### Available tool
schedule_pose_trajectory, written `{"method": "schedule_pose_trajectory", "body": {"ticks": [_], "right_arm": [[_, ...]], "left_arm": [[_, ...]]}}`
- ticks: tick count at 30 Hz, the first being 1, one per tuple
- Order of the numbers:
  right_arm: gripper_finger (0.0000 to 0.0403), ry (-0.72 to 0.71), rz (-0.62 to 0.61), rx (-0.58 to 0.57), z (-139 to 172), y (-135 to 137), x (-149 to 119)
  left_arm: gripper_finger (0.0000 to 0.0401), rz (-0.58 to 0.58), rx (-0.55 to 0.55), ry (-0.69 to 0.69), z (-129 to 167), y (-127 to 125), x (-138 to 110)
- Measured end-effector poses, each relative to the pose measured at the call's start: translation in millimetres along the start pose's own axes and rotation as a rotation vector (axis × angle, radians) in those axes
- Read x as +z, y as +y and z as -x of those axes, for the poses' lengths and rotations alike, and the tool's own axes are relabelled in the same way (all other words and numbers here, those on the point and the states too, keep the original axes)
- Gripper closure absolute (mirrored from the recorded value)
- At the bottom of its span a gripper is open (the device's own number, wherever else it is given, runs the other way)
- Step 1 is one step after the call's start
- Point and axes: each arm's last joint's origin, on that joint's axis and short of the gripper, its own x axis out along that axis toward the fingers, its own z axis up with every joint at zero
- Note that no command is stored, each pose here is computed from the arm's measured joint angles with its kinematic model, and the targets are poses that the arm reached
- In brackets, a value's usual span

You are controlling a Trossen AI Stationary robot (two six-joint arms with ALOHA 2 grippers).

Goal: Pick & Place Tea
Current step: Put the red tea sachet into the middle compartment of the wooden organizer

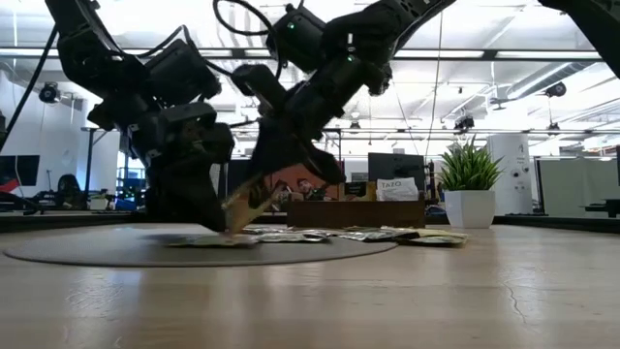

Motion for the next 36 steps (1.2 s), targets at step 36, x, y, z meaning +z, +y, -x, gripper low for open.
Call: {"method": "schedule_pose_trajectory", "body": {"ticks": [36], "right_arm": [[0.0394, 0.283, 0.658, -0.163, 82, 30, 49]], "left_arm": [[0.0351, -0.024, 0.008, -0.228, 24, -19, 22]]}}
